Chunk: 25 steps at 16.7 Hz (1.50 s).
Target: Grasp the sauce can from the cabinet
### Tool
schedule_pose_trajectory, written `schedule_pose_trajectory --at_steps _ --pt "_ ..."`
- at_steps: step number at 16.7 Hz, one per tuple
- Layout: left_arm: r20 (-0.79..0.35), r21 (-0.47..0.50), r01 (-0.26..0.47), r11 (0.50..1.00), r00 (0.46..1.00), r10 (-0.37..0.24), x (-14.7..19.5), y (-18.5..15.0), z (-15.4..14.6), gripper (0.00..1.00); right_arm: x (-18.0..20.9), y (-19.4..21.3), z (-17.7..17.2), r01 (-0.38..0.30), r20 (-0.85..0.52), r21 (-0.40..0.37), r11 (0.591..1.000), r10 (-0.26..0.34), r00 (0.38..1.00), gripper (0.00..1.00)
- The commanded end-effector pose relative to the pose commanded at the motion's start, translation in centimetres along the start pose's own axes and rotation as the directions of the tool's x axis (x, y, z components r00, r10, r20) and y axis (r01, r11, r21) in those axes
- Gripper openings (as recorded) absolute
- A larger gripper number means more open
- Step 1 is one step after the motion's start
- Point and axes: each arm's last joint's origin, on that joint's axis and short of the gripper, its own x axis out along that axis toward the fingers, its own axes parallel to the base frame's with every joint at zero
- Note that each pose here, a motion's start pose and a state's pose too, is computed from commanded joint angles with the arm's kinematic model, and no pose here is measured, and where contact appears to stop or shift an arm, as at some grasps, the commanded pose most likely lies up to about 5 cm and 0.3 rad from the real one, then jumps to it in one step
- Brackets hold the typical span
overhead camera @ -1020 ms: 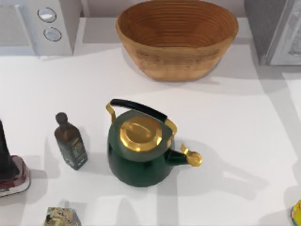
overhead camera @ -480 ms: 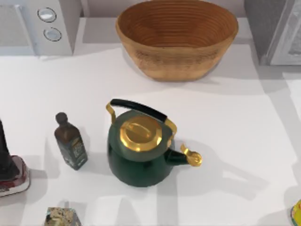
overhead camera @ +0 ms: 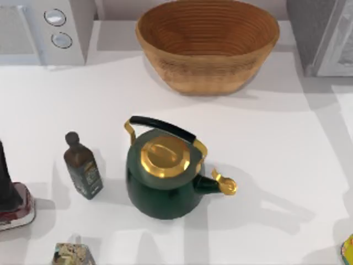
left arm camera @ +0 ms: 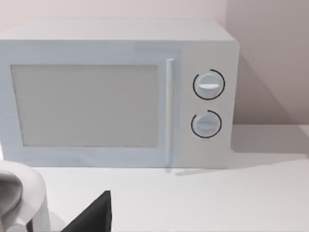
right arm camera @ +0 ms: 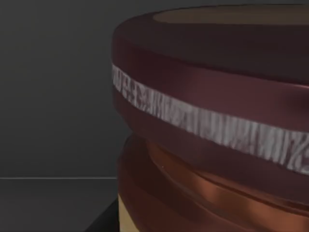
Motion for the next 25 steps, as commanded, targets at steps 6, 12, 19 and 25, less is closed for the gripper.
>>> schedule_pose_trajectory --at_steps 6,12,19,25 --pt "0.000 0.000 0.000 1.000 1.000 0.000 0.0 0.0 0.0 1.00 -7.6 1.1 3.6 -0.004 -0.004 -0.002 1.000 0.004 1.000 0.00" --pt "0.000 0.000 0.000 1.000 1.000 0.000 0.0 0.0 0.0 1.00 -17.4 0.1 6.0 0.000 -0.001 0.000 1.000 0.000 1.000 0.00" --pt "0.000 0.000 0.000 1.000 1.000 0.000 0.0 0.0 0.0 1.00 -18.4 -0.4 6.0 0.002 0.018 0.003 1.000 -0.002 1.000 0.00" --pt "0.000 0.000 0.000 1.000 1.000 0.000 0.0 0.0 0.0 1.00 -23.1 -2.4 2.7 -0.017 0.134 0.002 1.000 0.016 0.991 0.00"
